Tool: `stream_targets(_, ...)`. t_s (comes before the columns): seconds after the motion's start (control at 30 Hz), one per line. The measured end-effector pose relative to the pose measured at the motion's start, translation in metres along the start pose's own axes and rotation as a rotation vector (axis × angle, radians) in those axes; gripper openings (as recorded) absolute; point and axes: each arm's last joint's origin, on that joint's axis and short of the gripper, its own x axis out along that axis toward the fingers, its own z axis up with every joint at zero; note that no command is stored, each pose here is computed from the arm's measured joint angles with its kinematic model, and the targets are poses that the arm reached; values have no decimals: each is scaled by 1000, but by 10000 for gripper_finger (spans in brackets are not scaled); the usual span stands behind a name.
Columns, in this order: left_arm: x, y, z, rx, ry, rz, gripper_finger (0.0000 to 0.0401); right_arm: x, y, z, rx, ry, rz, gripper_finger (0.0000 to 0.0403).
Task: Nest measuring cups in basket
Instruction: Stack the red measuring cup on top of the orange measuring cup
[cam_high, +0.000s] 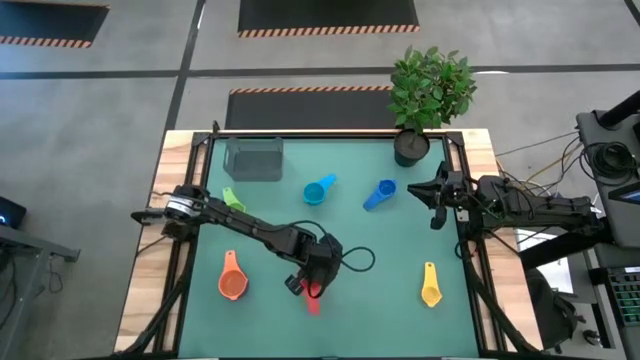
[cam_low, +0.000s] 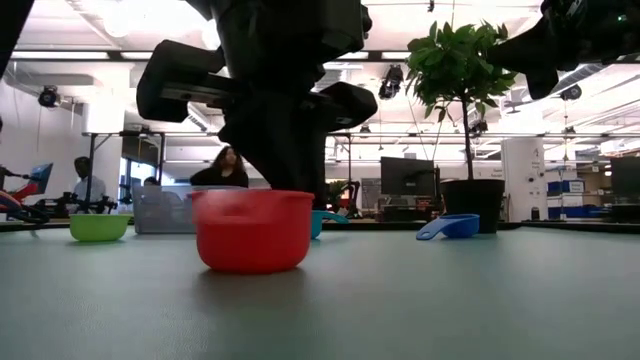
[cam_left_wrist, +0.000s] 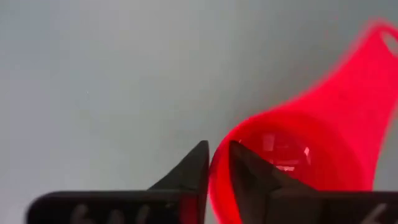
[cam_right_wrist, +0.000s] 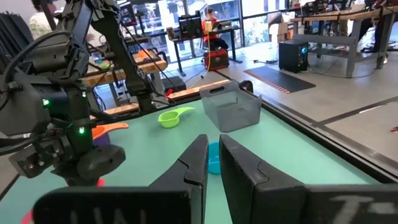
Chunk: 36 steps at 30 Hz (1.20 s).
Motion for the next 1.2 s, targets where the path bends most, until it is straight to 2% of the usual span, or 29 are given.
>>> stream_targets(0.1,0,0,0,-21,-1,0,6,0,0,0,0,0,0,28)
stream_targets(0.23,0,0,0,-99,7,13,5,0,0,0,1,0,0,28)
stream_targets(0.37,-5,1,0,-253,20,63,2,0,0,0,2,1,0,28)
stream_targets(0.5,-22,3,-2,-461,35,165,1,0,0,0,2,2,0,28)
stream_targets(0.63,-48,1,-5,-769,35,302,1,0,0,0,2,4,0,28)
stream_targets(0.73,-65,-5,-10,-1081,26,388,1,0,0,0,2,4,0,28)
stream_targets(0.83,-77,-17,-14,-1377,26,421,0,0,0,0,0,4,0,28)
stream_targets(0.97,-93,-44,-18,-1688,71,480,0,0,0,0,-13,4,-1,28)
stream_targets(1.07,-108,-72,-21,-1919,78,573,0,0,0,0,-29,1,-1,28)
stream_targets(1.2,-120,-112,-20,-2109,37,656,0,0,0,1,-55,-8,0,28)
